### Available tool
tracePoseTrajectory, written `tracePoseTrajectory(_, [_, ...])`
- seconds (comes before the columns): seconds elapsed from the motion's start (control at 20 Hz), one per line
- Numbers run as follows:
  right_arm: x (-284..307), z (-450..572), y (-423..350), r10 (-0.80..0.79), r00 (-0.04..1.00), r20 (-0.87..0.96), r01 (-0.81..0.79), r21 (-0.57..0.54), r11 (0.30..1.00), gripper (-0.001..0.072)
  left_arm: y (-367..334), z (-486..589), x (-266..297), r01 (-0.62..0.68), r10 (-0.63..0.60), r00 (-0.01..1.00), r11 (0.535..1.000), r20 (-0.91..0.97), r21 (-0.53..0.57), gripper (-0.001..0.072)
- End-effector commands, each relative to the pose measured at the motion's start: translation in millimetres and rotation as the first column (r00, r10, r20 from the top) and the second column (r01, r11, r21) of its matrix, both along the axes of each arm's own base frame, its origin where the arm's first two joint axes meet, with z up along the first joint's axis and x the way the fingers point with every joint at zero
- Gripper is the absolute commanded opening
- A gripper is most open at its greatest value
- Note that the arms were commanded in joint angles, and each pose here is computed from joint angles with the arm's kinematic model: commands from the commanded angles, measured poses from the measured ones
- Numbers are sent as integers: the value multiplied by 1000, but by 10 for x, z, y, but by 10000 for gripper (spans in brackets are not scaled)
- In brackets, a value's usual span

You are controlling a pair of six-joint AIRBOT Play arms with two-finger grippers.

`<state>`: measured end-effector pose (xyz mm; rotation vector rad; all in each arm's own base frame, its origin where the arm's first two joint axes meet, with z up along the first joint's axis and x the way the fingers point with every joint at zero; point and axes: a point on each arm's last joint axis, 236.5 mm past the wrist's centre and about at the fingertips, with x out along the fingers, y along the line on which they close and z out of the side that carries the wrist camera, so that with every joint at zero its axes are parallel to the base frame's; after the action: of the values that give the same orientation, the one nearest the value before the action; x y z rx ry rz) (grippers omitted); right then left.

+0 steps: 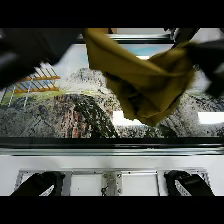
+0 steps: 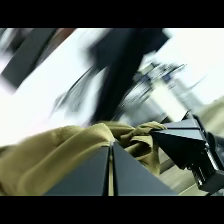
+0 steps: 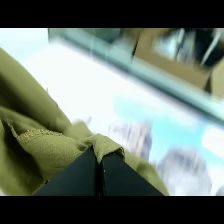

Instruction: Fold the clothes and pants, and hang the long-sleeved shirts on hangers.

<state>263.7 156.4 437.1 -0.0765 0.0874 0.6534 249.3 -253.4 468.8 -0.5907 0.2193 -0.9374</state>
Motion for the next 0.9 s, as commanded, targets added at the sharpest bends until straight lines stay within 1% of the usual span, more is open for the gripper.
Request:
tracePoseTrajectory(0.0, [-651, 1016, -161, -36, 963, 266, -15, 188, 982, 13, 10, 845, -425, 52, -39, 968, 998, 249, -46, 12])
tracePoseTrajectory(0.05, [-667, 1076, -188, -48, 962, 267, -14, 227, 974, 14, -26, 929, -399, 52, -39, 959, 998, 282, -39, 12])
tracePoseTrajectory(0.15, [-577, 1032, -175, -46, 975, 215, -13, 267, 964, 14, -76, 979, -200, 31, -20, 957, 999, 290, -31, 12])
tracePoseTrajectory(0.25, [-353, 820, -95, -22, 995, 95, -7, 288, 958, 14, -128, 770, 142, 3, -11, 973, 999, 231, 37, 12])
tracePoseTrajectory(0.35, [-27, 420, -11, -12, 999, -37, 20, 211, 977, 14, -122, 321, 556, -18, 7, 996, 993, 93, 121, 12])
tracePoseTrajectory(0.45, [329, -202, -48, -63, 973, -223, 80, 69, 994, 14, -51, -350, 918, -17, 38, 995, 975, -89, 222, 12])
tracePoseTrajectory(0.55, [508, -925, -160, -134, 902, -409, 104, -97, 990, 13, 35, -1113, 1085, 27, 64, 959, 949, -274, 315, 11])
tracePoseTrajectory(0.6, [538, -1253, -211, -164, 863, -478, 103, -150, 983, 13, 59, -1465, 1100, 50, 76, 934, 940, -349, 339, 11])
tracePoseTrajectory(0.75, [455, -2103, -235, -190, 744, -640, 78, -200, 977, 17, 126, -2576, 928, 123, 118, 823, 918, -556, 377, 12])
tracePoseTrajectory(0.8, [406, -2408, -238, -198, 689, -697, 70, -208, 976, 55, 162, -2931, 839, 145, 136, 779, 911, -612, 386, 12])
tracePoseTrajectory(0.85, [366, -2665, -248, -207, 644, -736, 57, -224, 973, 269, 195, -3276, 753, 159, 155, 733, 907, -663, 389, 12])
